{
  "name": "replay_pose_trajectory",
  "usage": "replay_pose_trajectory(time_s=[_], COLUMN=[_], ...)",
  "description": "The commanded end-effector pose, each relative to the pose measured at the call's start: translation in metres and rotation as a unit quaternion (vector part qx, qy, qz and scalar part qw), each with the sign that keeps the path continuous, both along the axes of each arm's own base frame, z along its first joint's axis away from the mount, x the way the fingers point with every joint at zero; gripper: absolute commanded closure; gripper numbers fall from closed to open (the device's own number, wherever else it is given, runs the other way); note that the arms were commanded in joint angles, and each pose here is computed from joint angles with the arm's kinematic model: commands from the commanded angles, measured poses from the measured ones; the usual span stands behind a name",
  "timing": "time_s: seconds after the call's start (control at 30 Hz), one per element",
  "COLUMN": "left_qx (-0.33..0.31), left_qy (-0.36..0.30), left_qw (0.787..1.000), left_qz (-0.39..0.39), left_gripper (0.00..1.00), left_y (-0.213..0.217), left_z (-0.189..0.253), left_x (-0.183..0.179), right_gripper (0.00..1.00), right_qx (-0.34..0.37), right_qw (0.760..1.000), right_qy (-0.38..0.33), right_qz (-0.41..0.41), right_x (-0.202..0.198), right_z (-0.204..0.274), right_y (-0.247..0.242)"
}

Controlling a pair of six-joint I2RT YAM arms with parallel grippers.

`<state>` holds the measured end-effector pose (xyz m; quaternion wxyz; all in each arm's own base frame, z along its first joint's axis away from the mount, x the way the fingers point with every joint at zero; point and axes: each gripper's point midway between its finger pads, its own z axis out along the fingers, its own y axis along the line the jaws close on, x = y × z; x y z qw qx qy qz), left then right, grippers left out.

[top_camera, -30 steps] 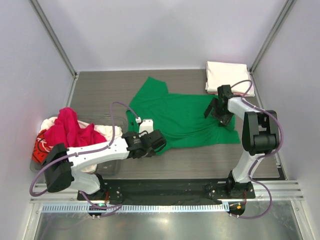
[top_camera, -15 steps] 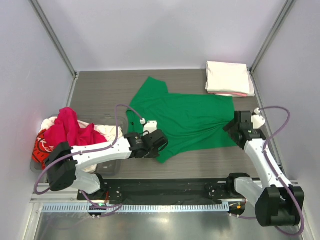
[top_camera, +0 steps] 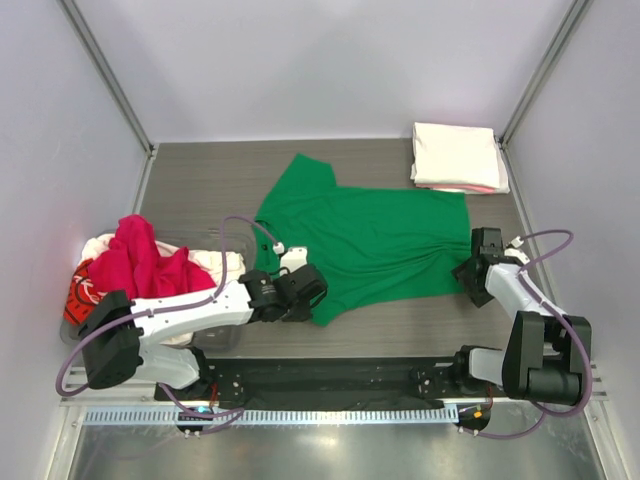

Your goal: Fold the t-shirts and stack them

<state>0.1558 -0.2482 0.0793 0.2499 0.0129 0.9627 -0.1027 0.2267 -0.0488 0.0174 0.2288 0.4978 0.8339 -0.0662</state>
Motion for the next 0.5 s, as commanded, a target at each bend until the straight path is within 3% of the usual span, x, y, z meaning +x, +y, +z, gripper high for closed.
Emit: replay_pose_trajectory(time_s=[0.0, 0.1, 0.2, 0.33, 0.47], left_qx=[-0.020, -0.015, -0.015, -0.016, -0.017], left_qy=[-0.009, -0.007, -0.005, -0.001, 0.000], left_qw=[1.000, 1.000, 1.000, 1.000, 1.000], left_qz=[0.003, 0.000, -0.001, -0.005, -0.004], left_gripper=[1.00, 1.00, 1.00, 1.00, 1.00], left_y=[-0.003, -0.001, -0.002, -0.004, -0.004], left_z=[0.006, 0.003, 0.002, 0.000, 0.000], left_x=[0.002, 0.000, 0.000, -0.001, -0.001], right_gripper=[0.36, 0.40, 0.52, 0.77, 0.88], right_qx=[0.009, 0.021, 0.026, 0.035, 0.045], right_qw=[0.999, 0.999, 0.999, 0.998, 0.998], right_qy=[-0.032, -0.026, -0.030, -0.036, -0.029], right_qz=[0.003, 0.013, 0.018, 0.027, 0.040], right_x=[0.020, 0.021, 0.022, 0.022, 0.020], right_z=[-0.002, -0.008, -0.009, -0.011, -0.016], right_y=[-0.004, -0.003, -0.001, 0.003, 0.008])
